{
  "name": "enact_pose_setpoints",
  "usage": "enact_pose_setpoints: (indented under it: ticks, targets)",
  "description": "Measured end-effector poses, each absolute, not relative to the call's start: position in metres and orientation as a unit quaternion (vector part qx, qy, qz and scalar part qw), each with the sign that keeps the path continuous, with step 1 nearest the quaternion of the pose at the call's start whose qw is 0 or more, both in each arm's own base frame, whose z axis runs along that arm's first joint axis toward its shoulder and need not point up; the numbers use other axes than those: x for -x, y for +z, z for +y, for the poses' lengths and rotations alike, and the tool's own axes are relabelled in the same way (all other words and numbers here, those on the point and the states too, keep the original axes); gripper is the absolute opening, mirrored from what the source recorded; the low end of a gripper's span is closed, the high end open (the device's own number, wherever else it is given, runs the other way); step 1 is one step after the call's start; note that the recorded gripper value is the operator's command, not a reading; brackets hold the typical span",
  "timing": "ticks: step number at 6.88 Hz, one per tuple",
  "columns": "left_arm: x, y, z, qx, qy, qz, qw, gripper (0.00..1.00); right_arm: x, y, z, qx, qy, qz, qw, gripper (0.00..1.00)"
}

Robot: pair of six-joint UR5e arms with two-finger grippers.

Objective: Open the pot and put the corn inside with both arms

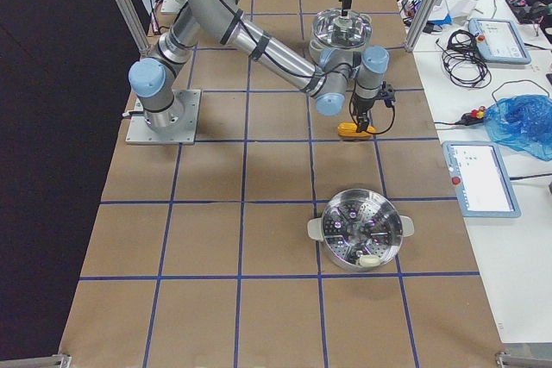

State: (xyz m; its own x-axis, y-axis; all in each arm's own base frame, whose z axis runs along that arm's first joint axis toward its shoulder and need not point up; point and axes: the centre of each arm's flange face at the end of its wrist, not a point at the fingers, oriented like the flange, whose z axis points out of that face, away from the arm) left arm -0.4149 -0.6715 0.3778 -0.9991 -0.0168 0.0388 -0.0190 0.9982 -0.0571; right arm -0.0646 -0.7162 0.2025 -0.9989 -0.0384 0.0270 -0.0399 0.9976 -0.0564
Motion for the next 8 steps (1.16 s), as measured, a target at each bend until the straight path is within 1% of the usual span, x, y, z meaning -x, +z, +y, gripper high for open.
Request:
enact_pose_setpoints:
  ticks: [1, 2, 3, 5, 7, 8]
  targets:
    - [0.421, 0.371, -0.672, -0.015, 0.028, -0.999, 0.022, 1.00, 0.069, 0.194, -0.717, -0.020, 0.026, -0.999, 0.012, 0.40]
    - [0.423, 0.366, -0.672, -0.016, 0.026, -0.999, 0.022, 1.00, 0.070, 0.190, -0.718, -0.019, 0.028, -0.999, 0.012, 0.24]
    - [0.423, 0.360, -0.673, -0.015, 0.024, -0.999, 0.020, 1.00, 0.071, 0.190, -0.719, -0.019, 0.032, -0.999, 0.013, 0.22]
    - [0.423, 0.358, -0.673, -0.011, 0.025, -0.999, 0.016, 1.00, 0.072, 0.199, -0.722, -0.019, 0.040, -0.999, 0.016, 0.23]
    - [0.422, 0.353, -0.675, -0.016, 0.022, -1.000, 0.013, 1.00, 0.068, 0.231, -0.721, -0.022, 0.058, -0.998, 0.015, 0.23]
    - [0.423, 0.347, -0.676, -0.017, 0.019, -1.000, 0.012, 0.97, 0.058, 0.253, -0.718, -0.027, 0.071, -0.997, 0.005, 0.23]
